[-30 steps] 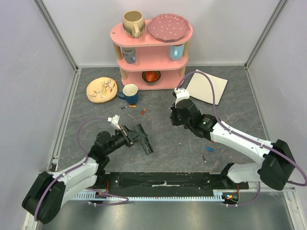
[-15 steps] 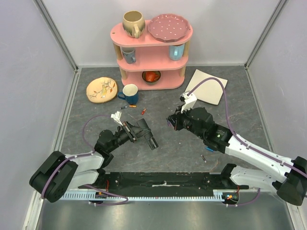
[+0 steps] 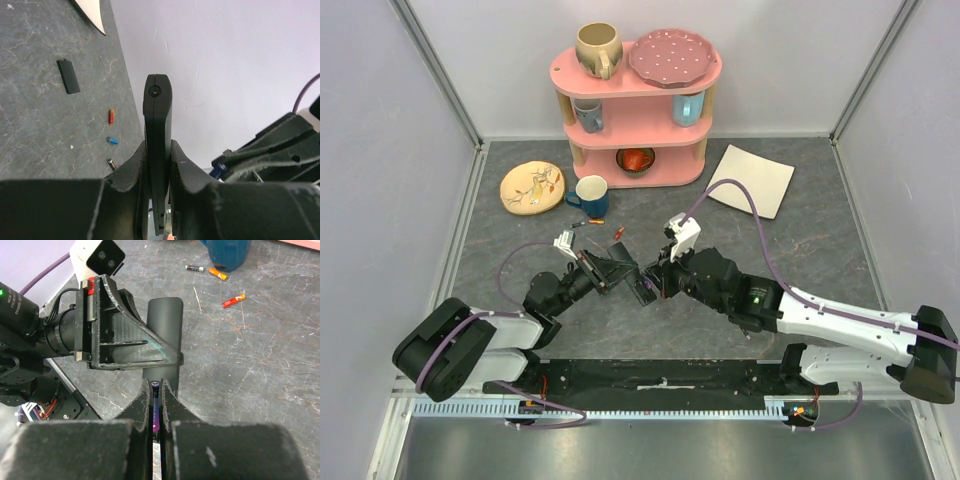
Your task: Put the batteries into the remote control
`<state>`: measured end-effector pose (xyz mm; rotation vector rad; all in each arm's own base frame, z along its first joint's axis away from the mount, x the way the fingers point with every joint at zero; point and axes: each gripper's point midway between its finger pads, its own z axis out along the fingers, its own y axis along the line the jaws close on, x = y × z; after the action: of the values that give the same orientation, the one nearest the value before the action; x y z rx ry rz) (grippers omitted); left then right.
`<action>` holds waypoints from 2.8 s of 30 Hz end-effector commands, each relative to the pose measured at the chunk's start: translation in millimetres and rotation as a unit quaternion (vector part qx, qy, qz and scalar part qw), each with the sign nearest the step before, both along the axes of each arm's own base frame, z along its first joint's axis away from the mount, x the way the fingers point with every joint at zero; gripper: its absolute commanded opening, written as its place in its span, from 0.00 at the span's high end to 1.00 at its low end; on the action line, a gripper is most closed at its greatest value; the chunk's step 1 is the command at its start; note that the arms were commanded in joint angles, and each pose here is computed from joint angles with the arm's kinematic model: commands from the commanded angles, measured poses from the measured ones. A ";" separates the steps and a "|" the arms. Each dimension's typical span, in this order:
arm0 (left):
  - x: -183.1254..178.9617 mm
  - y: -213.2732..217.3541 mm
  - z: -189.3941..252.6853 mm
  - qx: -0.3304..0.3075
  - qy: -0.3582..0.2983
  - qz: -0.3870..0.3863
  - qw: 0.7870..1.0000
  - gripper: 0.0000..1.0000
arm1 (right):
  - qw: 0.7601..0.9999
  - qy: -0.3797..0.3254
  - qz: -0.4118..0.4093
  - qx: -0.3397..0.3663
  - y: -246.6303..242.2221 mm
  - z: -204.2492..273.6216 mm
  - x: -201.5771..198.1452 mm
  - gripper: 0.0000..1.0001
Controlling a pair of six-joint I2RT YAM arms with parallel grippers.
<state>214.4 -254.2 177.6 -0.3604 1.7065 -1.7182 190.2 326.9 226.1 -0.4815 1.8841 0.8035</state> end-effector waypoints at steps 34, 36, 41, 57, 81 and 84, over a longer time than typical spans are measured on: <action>-15.9 -1.9 75.7 -0.106 -0.124 -0.035 0.986 0.98 | 1.000 -0.027 -0.010 0.002 18.3 3.8 -10.5 1.00; -16.5 -1.5 78.1 -0.109 -0.127 -0.036 0.985 0.98 | 1.000 -0.027 -0.012 -0.003 17.7 0.4 -9.6 1.00; -18.6 -0.3 84.6 -0.115 -0.135 -0.036 0.983 0.98 | 1.000 -0.025 -0.012 -0.009 17.7 -6.5 -10.7 1.00; -19.9 -3.2 93.4 -0.125 -0.141 -0.042 0.981 0.98 | 0.999 -0.021 -0.016 -0.028 15.8 -24.0 -11.5 1.00; -16.6 -0.8 104.9 -0.133 -0.160 -0.027 0.978 0.98 | 0.999 0.016 -0.003 -0.038 15.3 -40.8 -25.8 1.00; -16.3 0.0 107.8 -0.134 -0.166 -0.024 0.977 0.98 | 0.999 0.025 -0.004 -0.048 13.3 -46.8 -28.1 1.00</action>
<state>212.6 -267.8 180.0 -0.3837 1.7493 -1.8034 171.7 339.9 189.6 -0.5130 1.9309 0.7195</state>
